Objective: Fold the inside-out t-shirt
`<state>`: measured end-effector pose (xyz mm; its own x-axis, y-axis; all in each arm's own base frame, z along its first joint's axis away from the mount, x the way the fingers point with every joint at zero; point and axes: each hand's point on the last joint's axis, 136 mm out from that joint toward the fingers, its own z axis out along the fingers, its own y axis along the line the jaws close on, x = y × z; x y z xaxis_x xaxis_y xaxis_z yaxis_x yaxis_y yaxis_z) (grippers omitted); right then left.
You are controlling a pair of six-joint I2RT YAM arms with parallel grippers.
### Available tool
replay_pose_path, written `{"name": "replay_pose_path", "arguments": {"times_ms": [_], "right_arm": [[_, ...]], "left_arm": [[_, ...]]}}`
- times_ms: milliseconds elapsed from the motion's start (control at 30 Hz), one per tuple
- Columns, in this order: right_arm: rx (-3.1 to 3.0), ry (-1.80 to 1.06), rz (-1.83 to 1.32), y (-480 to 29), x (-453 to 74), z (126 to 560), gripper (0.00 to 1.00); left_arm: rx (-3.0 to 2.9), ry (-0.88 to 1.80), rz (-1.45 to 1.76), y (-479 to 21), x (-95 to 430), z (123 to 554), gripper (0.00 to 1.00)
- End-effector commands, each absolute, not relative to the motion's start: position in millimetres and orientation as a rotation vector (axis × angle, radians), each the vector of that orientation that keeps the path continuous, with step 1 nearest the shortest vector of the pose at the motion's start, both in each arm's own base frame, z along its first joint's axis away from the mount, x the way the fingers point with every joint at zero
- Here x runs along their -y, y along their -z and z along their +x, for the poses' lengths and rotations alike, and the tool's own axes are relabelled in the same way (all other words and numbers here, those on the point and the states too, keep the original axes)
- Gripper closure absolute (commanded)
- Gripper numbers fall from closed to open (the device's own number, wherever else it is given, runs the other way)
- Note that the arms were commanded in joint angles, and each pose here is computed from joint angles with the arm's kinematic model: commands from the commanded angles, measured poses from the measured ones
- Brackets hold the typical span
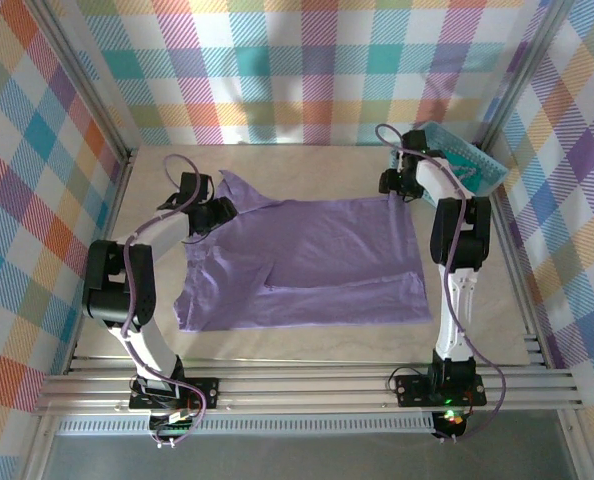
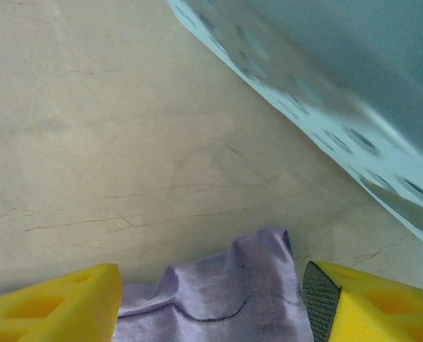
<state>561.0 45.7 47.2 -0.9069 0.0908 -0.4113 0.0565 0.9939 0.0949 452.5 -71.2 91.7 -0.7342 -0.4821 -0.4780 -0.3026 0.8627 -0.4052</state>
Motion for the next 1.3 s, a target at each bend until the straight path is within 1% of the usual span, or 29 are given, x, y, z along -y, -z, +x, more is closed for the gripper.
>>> {"name": "replay_pose_path", "arguments": {"times_ms": [0, 167, 267, 433, 567, 633, 733, 833, 1033, 1133, 1267], "right_arm": [[-2.768, -0.093, 0.059, -38.9, -46.3, 558.0, 0.31], [-2.819, -0.113, 0.042, -22.1, -50.4, 554.0, 0.33], [-2.833, -0.118, 0.029, -18.5, -51.9, 554.6, 0.39], [-2.825, -0.13, -0.001, -18.4, -55.1, 559.1, 0.6], [-2.813, -0.139, -0.015, -19.6, -57.3, 562.2, 0.8], [-2.8, -0.14, -0.024, -22.5, -58.4, 564.5, 0.86], [-2.784, -0.145, -0.03, -27.8, -59.7, 566.8, 0.93], [-2.774, -0.149, -0.044, -30.1, -62.3, 567.6, 0.94], [-2.765, -0.165, -0.068, -31.1, -66.1, 568.9, 0.94], [-2.759, -0.172, -0.08, -32.7, -68.7, 569.5, 0.94], [-2.749, -0.18, -0.086, -36.3, -70.0, 570.4, 0.94]], "left_arm": [[-2.445, 0.407, -0.522, -95.8, 73.8, 461.1, 0.38], [-2.464, 0.415, -0.503, -90.8, 77.2, 464.9, 0.38], [-2.47, 0.413, -0.496, -90.5, 77.2, 469.0, 0.38], [-2.468, 0.375, -0.484, -91.5, 73.4, 479.0, 0.38], [-2.496, 0.32, -0.503, -85.8, 63.3, 491.9, 0.38], [-2.516, 0.293, -0.501, -81.2, 59.8, 503.7, 0.38], [-2.541, 0.241, -0.488, -74.5, 56.0, 525.8, 0.38], [-2.58, 0.231, -0.463, -62.4, 56.9, 547.3, 0.4], [-2.59, 0.211, -0.474, -55.4, 42.3, 587.7, 0.4], [-2.592, 0.2, -0.49, -54.2, 32.3, 602.2, 0.39], [-2.583, 0.246, -0.487, -49.3, 32.4, 619.6, 0.38]]}}
